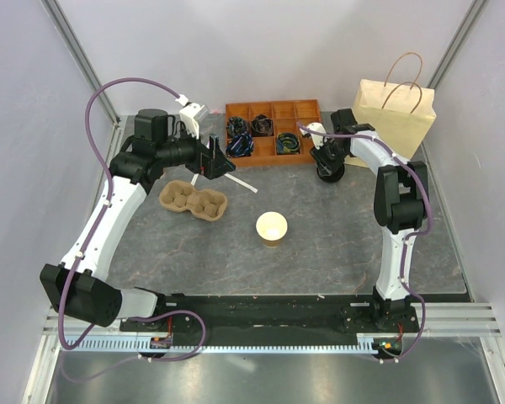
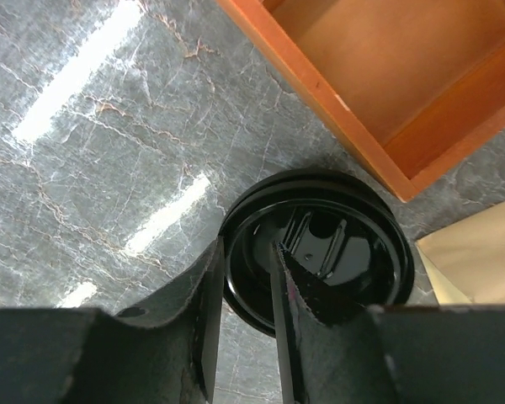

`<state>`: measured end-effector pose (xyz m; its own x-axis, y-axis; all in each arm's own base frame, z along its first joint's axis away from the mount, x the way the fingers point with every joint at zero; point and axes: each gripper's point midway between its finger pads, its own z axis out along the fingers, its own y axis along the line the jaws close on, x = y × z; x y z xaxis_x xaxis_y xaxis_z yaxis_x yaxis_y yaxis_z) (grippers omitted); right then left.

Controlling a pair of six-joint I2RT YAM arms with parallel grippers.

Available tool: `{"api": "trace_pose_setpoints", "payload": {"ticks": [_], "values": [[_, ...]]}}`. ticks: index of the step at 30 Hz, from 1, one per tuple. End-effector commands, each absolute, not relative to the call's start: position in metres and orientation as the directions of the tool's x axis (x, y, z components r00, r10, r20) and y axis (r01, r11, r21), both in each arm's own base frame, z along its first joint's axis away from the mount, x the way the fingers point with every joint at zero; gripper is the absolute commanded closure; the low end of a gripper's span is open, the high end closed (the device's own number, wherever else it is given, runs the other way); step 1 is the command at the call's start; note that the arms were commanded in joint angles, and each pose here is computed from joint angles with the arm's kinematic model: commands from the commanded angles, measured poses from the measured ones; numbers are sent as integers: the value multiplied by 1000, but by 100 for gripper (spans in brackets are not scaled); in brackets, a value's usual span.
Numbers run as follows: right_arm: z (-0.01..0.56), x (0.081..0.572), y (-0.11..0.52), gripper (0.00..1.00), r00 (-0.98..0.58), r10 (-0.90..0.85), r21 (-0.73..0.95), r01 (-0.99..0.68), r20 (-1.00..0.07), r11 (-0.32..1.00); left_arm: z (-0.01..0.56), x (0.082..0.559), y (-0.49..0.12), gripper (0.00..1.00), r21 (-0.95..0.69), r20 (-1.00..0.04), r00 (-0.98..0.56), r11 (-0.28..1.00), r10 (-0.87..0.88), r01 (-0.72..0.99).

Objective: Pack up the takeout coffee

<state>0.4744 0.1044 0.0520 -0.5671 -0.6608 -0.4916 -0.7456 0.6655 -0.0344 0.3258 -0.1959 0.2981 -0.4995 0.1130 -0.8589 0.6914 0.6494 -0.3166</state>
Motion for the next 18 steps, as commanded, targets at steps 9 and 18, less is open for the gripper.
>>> {"api": "trace_pose_setpoints", "payload": {"ticks": [9, 18], "values": [[55, 480, 114, 75, -560, -639, 1, -752, -527, 659, 312, 331, -198, 0, -291, -886, -452, 638, 100, 713], [56, 481, 117, 62, -564, -634, 12, -753, -529, 658, 313, 332, -198, 0, -293, -887, -452, 637, 98, 713]]}}
